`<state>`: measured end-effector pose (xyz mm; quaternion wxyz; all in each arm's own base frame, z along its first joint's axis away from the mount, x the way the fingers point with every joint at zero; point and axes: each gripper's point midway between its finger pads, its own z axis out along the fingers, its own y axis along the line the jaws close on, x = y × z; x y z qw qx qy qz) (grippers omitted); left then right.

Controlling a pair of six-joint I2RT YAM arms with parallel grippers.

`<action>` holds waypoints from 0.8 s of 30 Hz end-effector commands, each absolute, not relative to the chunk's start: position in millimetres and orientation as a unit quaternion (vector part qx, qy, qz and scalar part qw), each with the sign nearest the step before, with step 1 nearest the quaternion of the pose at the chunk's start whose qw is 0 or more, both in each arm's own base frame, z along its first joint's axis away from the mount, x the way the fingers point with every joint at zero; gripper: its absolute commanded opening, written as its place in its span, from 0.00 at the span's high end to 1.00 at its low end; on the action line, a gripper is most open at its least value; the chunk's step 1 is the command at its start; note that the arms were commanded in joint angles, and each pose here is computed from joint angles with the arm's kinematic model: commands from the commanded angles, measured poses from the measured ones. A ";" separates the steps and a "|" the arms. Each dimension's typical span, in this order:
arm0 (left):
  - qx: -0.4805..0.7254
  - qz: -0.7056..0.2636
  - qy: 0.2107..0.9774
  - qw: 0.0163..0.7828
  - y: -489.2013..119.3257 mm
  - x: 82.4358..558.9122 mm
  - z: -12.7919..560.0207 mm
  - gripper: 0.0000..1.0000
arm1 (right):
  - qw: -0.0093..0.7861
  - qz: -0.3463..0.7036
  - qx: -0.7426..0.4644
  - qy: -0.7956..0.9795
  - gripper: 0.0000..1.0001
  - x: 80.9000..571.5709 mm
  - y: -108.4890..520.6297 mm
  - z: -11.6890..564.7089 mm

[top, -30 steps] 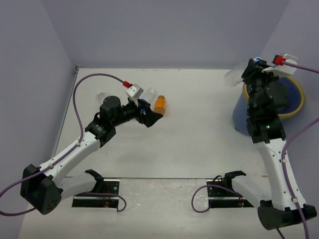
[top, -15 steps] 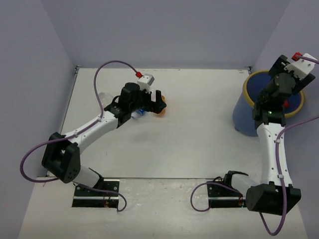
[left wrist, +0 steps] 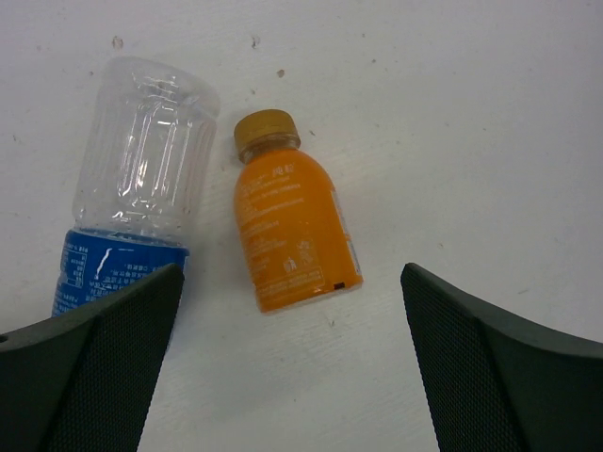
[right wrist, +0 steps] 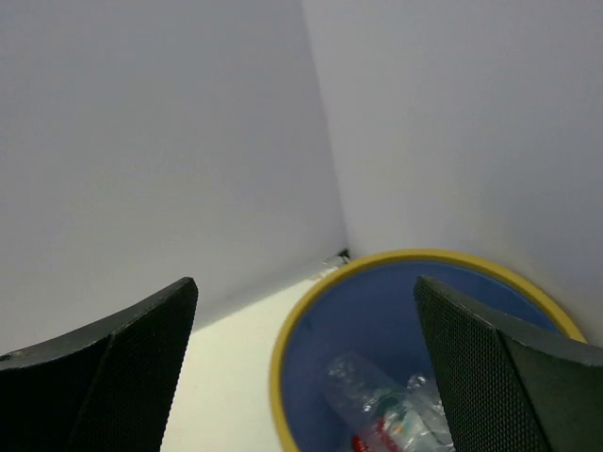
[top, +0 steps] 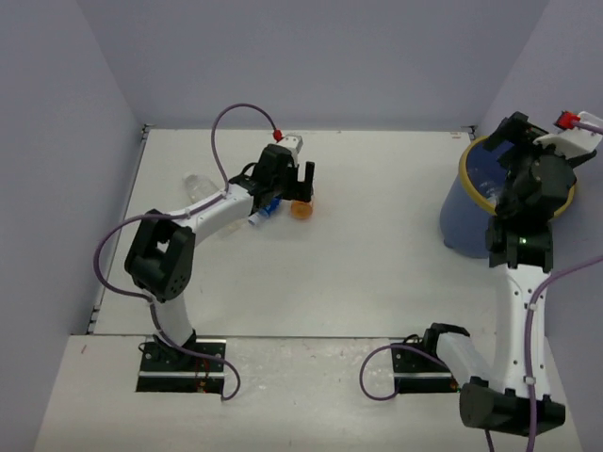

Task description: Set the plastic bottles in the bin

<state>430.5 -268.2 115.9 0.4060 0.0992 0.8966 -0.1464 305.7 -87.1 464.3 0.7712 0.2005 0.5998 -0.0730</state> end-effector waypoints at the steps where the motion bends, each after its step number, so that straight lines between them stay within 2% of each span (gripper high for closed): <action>1: 0.099 -0.117 0.902 0.404 -273.1 446.7 108.7 0.00 | 0.800 0.085 0.076 0.589 0.01 283.7 -11.7 484.7; 7: 0.118 -0.113 0.909 0.384 -288.6 449.0 87.3 0.04 | 0.770 0.197 -0.022 0.606 0.01 279.6 41.2 479.1; 13: 0.131 -0.100 0.914 0.370 -296.1 447.5 73.6 0.16 | 0.741 0.227 -0.006 0.632 0.01 297.5 44.0 454.7; 22: 0.124 -0.037 0.926 0.355 -290.6 451.9 51.5 0.27 | 0.717 0.260 0.005 0.647 0.01 305.4 50.2 437.5; 24: 0.121 -0.034 0.931 0.343 -294.1 449.5 43.7 0.34 | 0.712 0.267 0.006 0.649 0.01 303.7 52.4 435.9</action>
